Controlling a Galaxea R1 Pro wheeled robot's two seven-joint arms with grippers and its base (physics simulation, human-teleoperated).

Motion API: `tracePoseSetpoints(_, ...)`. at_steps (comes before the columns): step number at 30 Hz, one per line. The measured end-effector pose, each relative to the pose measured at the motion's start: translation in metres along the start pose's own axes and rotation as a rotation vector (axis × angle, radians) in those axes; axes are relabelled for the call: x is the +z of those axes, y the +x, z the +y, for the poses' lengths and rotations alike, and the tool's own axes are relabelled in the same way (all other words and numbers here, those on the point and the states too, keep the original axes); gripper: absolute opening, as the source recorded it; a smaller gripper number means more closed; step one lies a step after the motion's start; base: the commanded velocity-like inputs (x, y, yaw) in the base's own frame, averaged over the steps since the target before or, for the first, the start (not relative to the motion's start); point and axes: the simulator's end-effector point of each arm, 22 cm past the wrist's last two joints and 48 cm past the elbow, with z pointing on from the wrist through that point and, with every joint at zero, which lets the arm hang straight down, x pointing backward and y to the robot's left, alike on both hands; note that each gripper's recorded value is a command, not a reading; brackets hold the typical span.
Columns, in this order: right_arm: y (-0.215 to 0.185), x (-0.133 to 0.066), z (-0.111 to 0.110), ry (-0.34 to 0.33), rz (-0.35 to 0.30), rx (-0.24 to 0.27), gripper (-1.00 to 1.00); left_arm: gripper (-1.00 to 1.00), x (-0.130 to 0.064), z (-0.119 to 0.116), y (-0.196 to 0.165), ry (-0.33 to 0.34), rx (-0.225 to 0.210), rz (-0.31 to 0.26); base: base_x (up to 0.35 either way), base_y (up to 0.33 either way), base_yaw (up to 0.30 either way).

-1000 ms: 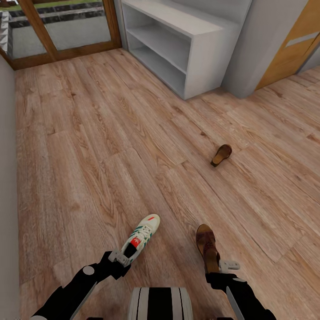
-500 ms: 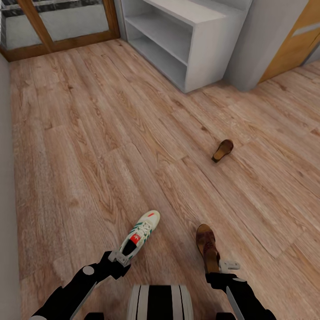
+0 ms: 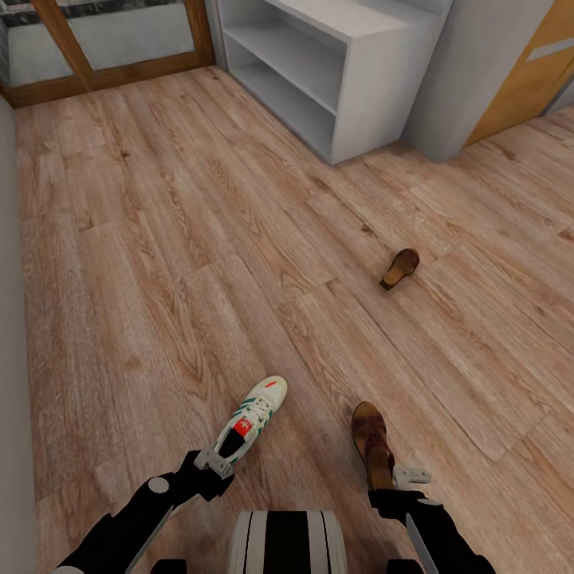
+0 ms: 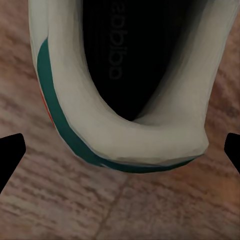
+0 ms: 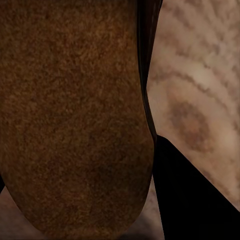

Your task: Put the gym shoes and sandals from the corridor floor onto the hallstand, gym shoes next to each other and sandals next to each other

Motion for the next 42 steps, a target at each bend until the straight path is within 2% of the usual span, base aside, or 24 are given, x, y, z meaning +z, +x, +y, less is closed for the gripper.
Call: tracePoseSetpoints(42, 0.0001, 0.0000, -0.0006, 0.001, 0.001, 0.000, -1.00, 1.00, -0.0004, 0.0016, 0.0005, -0.003, 0.001, 0.000, 0.021, -0.014, 0.000)
